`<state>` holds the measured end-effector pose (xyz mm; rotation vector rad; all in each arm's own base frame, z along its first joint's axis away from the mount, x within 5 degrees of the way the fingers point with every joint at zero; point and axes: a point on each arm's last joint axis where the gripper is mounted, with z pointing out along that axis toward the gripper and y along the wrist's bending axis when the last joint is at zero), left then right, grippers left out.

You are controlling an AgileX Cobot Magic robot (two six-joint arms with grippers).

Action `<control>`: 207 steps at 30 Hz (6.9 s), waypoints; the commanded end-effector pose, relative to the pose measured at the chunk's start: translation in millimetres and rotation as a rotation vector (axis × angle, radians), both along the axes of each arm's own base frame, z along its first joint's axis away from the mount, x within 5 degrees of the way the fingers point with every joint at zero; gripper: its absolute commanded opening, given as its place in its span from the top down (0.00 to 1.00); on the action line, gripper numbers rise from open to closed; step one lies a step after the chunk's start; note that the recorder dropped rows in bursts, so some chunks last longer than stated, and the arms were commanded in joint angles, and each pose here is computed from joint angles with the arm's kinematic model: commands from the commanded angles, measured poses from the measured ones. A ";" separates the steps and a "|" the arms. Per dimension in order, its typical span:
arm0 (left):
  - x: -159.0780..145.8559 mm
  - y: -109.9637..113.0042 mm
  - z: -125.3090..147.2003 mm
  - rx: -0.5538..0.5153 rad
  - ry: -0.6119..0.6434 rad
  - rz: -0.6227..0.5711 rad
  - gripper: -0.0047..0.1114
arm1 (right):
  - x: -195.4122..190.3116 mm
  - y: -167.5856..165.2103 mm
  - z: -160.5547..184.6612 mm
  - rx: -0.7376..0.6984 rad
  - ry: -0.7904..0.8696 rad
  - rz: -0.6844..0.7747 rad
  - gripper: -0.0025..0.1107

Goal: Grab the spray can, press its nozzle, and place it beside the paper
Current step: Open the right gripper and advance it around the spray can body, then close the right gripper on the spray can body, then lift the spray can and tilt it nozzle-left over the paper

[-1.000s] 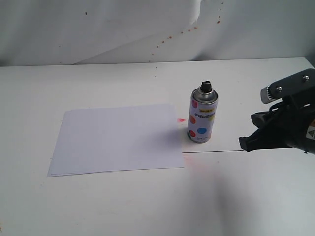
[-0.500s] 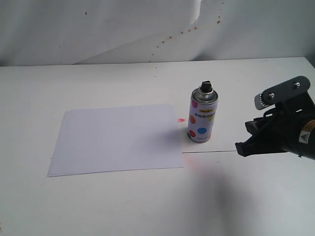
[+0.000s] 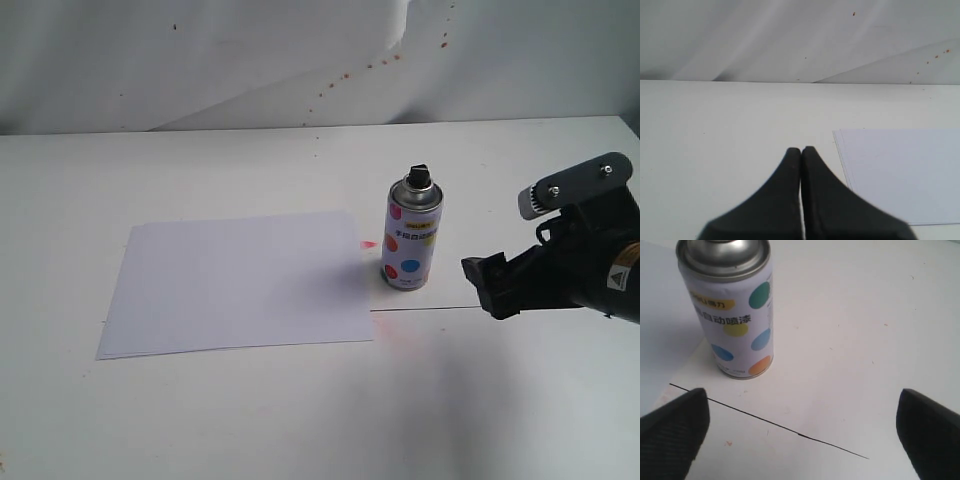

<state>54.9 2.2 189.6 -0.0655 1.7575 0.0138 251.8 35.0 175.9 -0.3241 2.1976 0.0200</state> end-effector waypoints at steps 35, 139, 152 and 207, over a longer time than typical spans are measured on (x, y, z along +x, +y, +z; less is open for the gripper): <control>0.0 0.1 -0.5 -0.002 -0.010 0.002 0.96 | 11.1 23.0 -21.4 0.145 -0.056 0.201 0.16; 0.0 0.1 -0.5 -0.002 -0.010 0.002 0.96 | 133.9 8.6 -111.8 0.385 -0.296 0.708 0.31; 0.0 0.1 -0.5 -0.002 -0.010 0.002 0.96 | 134.1 16.3 -110.9 0.394 -0.301 0.714 0.54; 0.0 0.1 -0.5 -0.002 -0.010 0.002 0.96 | 85.2 80.9 13.1 -0.011 -0.136 0.585 0.98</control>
